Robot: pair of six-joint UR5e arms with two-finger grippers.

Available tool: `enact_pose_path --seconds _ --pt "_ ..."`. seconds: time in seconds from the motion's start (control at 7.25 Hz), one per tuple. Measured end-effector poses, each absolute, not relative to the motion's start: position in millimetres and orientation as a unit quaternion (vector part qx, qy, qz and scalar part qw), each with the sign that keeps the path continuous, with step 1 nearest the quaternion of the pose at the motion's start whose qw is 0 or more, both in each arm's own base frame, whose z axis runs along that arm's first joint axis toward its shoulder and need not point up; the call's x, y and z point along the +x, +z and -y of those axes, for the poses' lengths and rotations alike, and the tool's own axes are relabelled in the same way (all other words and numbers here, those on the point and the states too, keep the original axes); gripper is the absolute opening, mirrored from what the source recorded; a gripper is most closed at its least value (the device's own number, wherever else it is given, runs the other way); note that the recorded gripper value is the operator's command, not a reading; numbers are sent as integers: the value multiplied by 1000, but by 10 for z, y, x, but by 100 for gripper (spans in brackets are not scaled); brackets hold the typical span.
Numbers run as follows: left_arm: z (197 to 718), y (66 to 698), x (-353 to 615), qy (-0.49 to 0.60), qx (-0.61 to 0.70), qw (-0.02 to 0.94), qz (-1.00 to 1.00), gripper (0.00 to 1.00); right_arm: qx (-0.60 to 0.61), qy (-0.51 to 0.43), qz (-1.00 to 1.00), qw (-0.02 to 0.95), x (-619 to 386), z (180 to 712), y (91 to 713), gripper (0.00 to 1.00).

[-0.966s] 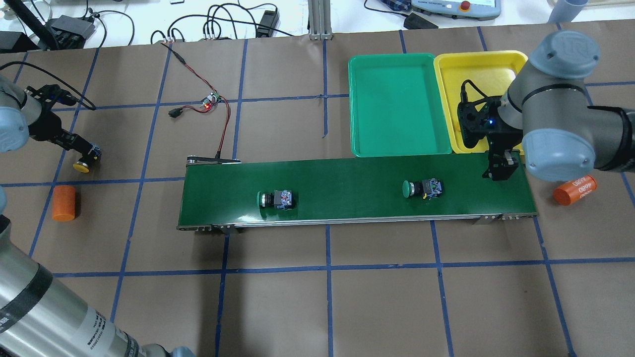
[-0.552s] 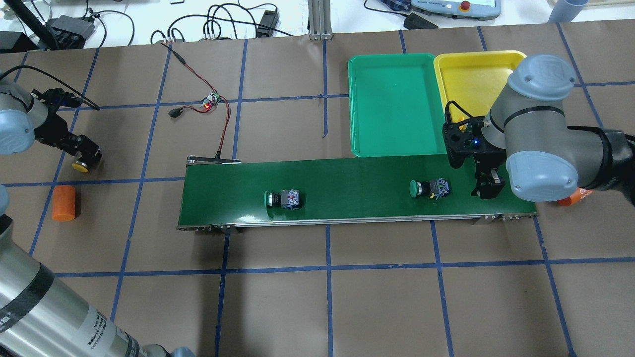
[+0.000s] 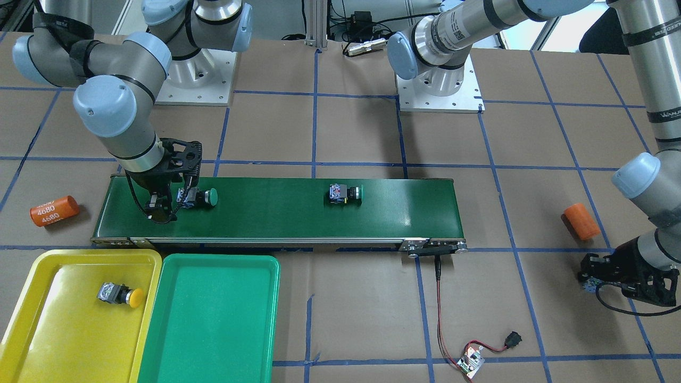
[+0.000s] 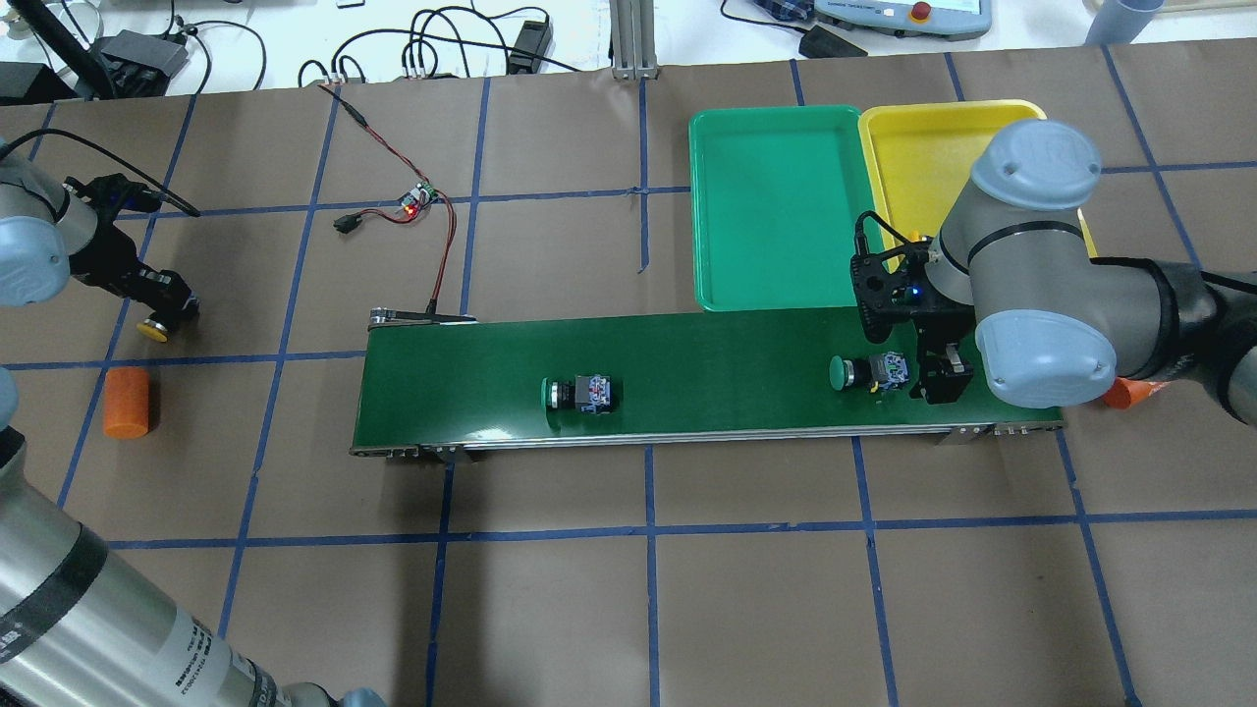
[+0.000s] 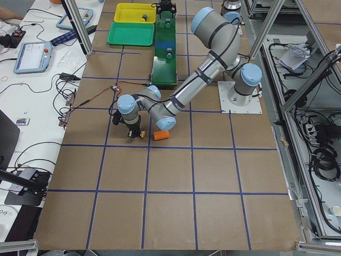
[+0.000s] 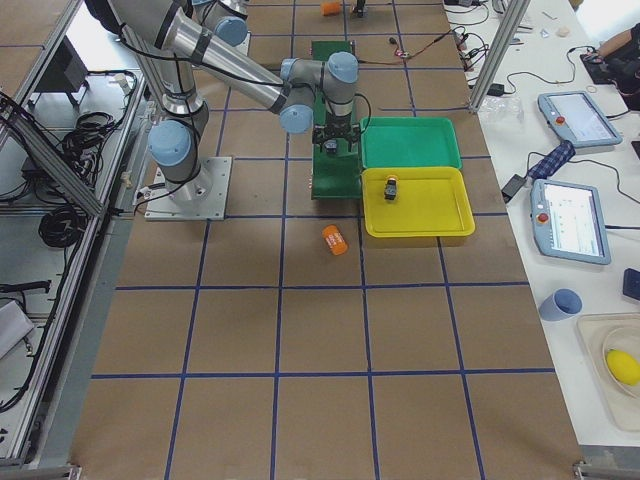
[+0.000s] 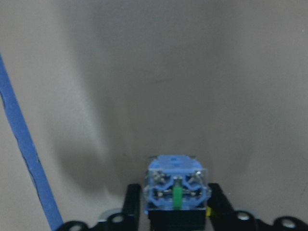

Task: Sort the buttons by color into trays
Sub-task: 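Lift the green button toward the green tray while the left carries a button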

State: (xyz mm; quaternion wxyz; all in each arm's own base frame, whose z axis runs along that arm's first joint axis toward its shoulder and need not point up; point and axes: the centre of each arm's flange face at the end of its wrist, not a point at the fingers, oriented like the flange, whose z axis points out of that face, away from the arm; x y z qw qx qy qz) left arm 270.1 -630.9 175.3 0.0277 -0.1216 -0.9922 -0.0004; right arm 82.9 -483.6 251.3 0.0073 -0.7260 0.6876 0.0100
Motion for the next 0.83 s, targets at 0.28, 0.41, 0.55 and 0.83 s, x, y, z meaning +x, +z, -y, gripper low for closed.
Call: enact_pose_path --seconds 0.28,0.41,0.55,0.83 --pt "6329 2063 2557 0 -127 34 991 0 -726 12 -687 13 841 4835 2469 19" --pt "6352 2339 2265 -4 -149 36 988 0 -727 14 -687 16 850 4831 2436 1" --pt "6333 2589 1849 -20 -179 41 983 0 -727 19 -686 18 851 4827 2395 0" --pt "6210 2990 854 -74 -255 44 963 0 -726 22 -687 14 842 4854 2399 0"
